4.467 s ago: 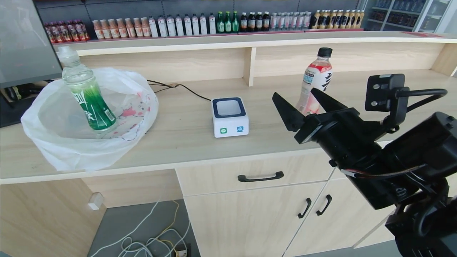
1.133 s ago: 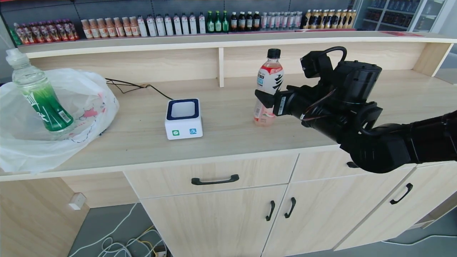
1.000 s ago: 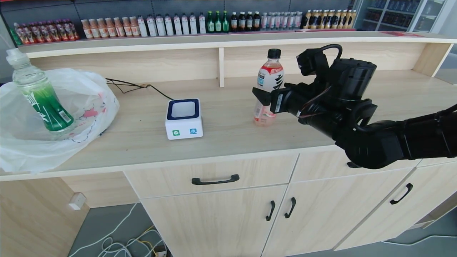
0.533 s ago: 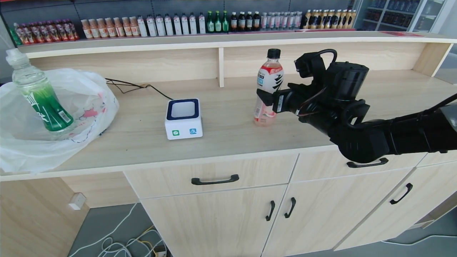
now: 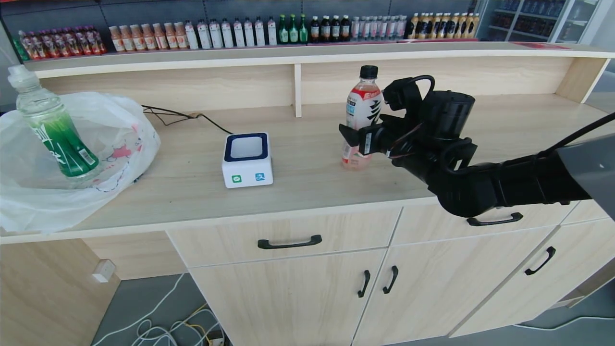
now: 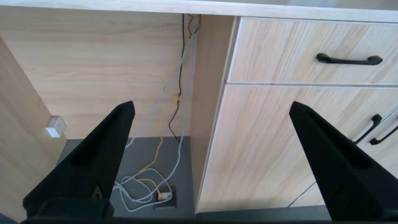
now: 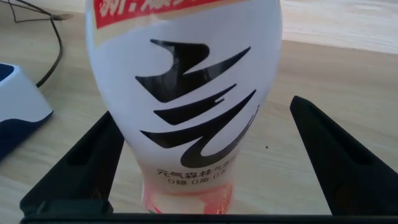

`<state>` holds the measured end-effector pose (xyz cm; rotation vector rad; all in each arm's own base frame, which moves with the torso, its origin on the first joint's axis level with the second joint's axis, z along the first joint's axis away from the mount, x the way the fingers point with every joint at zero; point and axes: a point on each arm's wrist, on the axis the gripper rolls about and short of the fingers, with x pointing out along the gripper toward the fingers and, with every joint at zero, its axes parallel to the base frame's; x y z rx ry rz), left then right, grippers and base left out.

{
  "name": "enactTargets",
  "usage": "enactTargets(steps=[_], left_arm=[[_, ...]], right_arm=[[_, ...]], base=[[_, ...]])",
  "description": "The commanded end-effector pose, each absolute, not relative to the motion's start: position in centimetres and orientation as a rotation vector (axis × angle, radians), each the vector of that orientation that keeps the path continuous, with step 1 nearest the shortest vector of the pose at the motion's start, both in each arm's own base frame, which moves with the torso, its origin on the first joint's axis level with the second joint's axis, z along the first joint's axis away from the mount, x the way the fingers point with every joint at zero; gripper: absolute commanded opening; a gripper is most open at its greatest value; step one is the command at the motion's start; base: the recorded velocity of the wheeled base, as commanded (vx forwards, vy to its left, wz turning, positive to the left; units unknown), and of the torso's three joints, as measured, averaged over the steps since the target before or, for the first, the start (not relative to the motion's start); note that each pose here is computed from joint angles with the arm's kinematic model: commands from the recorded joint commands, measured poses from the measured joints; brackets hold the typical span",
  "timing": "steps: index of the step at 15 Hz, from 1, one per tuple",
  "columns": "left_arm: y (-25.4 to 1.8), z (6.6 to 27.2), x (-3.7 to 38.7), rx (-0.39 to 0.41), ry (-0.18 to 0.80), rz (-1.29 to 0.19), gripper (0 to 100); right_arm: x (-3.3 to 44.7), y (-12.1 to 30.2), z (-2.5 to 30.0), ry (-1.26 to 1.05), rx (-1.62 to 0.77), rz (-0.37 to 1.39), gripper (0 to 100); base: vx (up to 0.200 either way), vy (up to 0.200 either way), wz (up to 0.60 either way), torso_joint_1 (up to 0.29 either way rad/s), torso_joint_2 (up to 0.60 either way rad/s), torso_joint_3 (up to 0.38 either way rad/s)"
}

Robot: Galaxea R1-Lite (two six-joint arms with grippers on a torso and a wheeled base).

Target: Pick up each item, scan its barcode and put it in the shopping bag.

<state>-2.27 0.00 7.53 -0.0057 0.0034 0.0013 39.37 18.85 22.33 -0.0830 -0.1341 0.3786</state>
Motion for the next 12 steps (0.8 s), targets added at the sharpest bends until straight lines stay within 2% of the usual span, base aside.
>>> enactTargets(steps=[1, 12], left_arm=[[0.0, 7.5, -2.3, -0.006, 0.003, 0.002, 100], [0.0, 7.5, -2.3, -0.006, 0.003, 0.002, 100]], right_arm=[[39.6, 18.9, 22.2, -0.134, -0.086, 0.379, 100], [40.7, 19.5, 22.5, -0.167, -0.08, 0.374, 100]], base=[[0.0, 0.0, 0.0, 0.0, 0.0, 0.0], [0.0, 0.0, 0.0, 0.0, 0.0, 0.0]])
